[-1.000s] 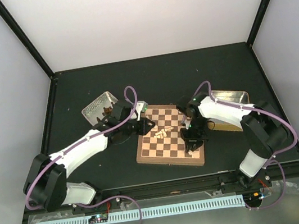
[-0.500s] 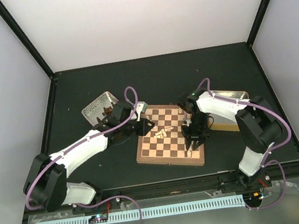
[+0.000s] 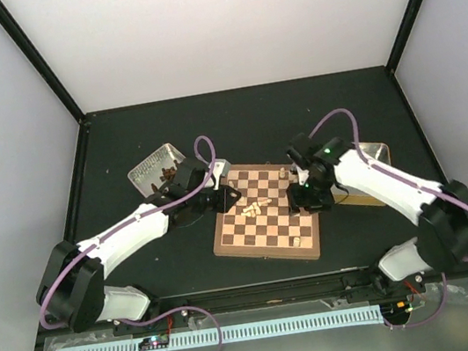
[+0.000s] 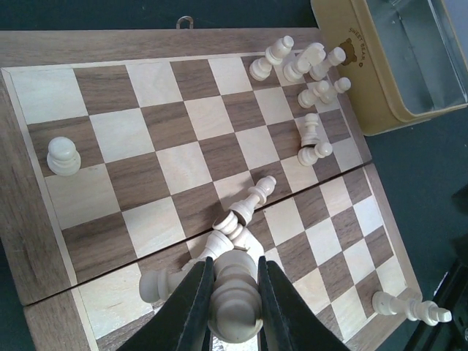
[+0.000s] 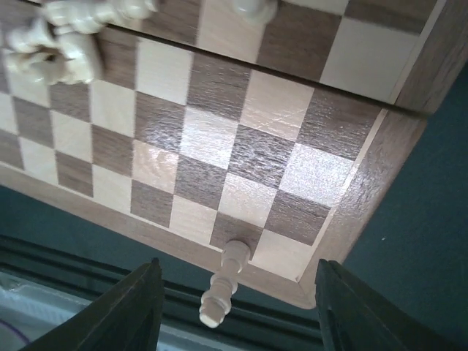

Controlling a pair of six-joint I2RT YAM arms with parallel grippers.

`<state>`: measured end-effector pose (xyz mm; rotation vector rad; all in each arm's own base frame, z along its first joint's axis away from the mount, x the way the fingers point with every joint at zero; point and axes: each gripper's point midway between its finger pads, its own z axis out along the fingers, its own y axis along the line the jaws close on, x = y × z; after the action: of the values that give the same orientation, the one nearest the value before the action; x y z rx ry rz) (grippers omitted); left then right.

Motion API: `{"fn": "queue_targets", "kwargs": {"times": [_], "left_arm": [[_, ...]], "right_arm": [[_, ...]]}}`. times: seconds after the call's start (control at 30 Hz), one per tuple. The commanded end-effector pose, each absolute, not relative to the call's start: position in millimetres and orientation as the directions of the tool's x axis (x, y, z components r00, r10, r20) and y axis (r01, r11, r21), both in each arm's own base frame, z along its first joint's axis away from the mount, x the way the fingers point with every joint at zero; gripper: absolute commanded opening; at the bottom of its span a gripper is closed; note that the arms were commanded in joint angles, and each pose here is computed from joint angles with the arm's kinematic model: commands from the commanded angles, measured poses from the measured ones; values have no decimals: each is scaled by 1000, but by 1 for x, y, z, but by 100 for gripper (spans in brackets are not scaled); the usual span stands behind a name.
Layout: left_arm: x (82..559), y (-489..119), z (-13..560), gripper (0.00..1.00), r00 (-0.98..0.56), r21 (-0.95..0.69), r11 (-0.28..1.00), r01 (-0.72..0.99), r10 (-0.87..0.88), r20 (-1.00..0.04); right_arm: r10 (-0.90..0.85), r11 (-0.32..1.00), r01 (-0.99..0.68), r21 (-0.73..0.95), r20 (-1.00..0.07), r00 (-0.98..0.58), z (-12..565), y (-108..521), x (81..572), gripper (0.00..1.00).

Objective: Set up the chess pieces on the board
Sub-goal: Place the chess piece on the chessboard, then pick up the chess piece from the chessboard.

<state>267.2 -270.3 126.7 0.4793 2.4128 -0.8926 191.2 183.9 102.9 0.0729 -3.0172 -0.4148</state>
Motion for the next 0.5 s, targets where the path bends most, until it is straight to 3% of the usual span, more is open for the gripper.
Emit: {"fn": "queue_targets", "kwargs": {"times": [0.0,0.23,0.47], "left_arm": [[271,-269,133,2,-785,-458,742,490,146,-603],[275,-265,133,2,-802,-424,793,437,131,-582],[276,-270,136,2,-817,-450,792,413,104,-567]], "right_arm": [[-73,964,-107,244,-147,-987,119,185,201,60],[-142,978,-172,119,-229,-963,110,186,177,63],[-200,970,-225,95,-223,-954,90,196,159,62]]}}
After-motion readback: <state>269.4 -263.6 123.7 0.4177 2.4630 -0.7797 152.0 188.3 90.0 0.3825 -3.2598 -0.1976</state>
